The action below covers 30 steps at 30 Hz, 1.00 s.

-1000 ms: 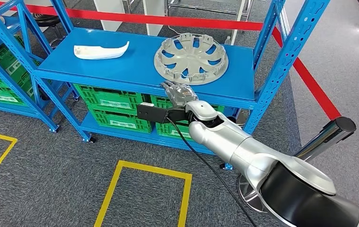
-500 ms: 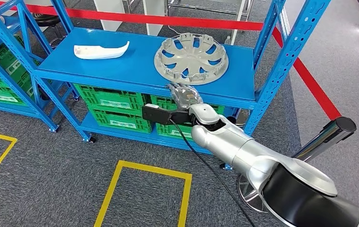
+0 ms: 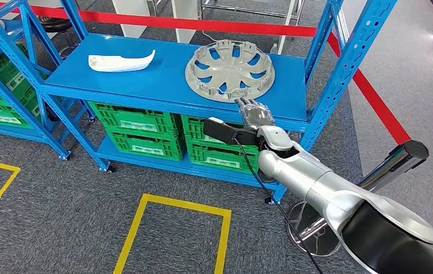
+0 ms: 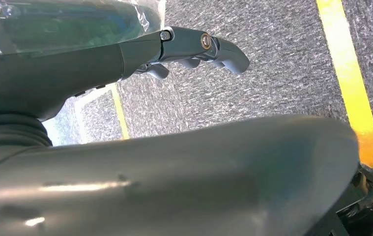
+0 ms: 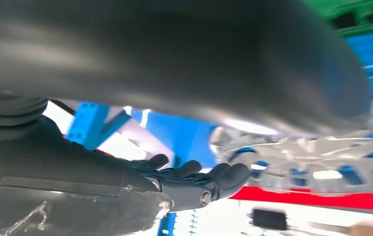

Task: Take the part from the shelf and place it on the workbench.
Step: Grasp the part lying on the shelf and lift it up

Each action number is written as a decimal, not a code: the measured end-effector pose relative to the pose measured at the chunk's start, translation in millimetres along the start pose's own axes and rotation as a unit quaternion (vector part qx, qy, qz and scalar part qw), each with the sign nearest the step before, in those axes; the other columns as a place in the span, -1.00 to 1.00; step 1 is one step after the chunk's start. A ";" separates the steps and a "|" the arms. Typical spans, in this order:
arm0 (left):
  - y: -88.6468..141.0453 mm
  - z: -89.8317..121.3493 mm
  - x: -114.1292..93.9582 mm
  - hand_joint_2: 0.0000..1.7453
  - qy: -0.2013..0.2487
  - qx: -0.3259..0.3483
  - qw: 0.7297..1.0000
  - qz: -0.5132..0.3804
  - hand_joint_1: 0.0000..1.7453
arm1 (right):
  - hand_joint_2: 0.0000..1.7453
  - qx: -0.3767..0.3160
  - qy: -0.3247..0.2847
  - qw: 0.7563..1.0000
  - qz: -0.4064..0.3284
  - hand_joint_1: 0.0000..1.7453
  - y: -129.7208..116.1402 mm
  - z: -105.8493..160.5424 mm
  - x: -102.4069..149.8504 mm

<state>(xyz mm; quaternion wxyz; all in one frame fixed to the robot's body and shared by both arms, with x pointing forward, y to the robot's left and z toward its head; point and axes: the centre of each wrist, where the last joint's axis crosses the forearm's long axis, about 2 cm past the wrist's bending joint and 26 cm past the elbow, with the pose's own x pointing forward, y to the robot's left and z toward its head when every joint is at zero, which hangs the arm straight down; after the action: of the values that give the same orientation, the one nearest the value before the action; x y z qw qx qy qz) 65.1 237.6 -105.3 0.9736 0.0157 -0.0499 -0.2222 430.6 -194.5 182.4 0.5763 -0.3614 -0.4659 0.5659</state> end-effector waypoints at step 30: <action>-3.3 -0.1 -4.5 -1.00 0.008 -0.008 1.000 -0.002 -1.00 | -1.00 -0.111 -0.014 0.994 -0.004 -1.00 -43.1 11.6 -27.0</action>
<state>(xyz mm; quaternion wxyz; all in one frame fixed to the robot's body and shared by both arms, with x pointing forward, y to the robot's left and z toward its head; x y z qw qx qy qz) 59.7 236.6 -106.0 0.9736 0.0094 -0.0400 -0.2247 435.2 -226.7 223.2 0.5280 -0.4131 -0.5356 0.5135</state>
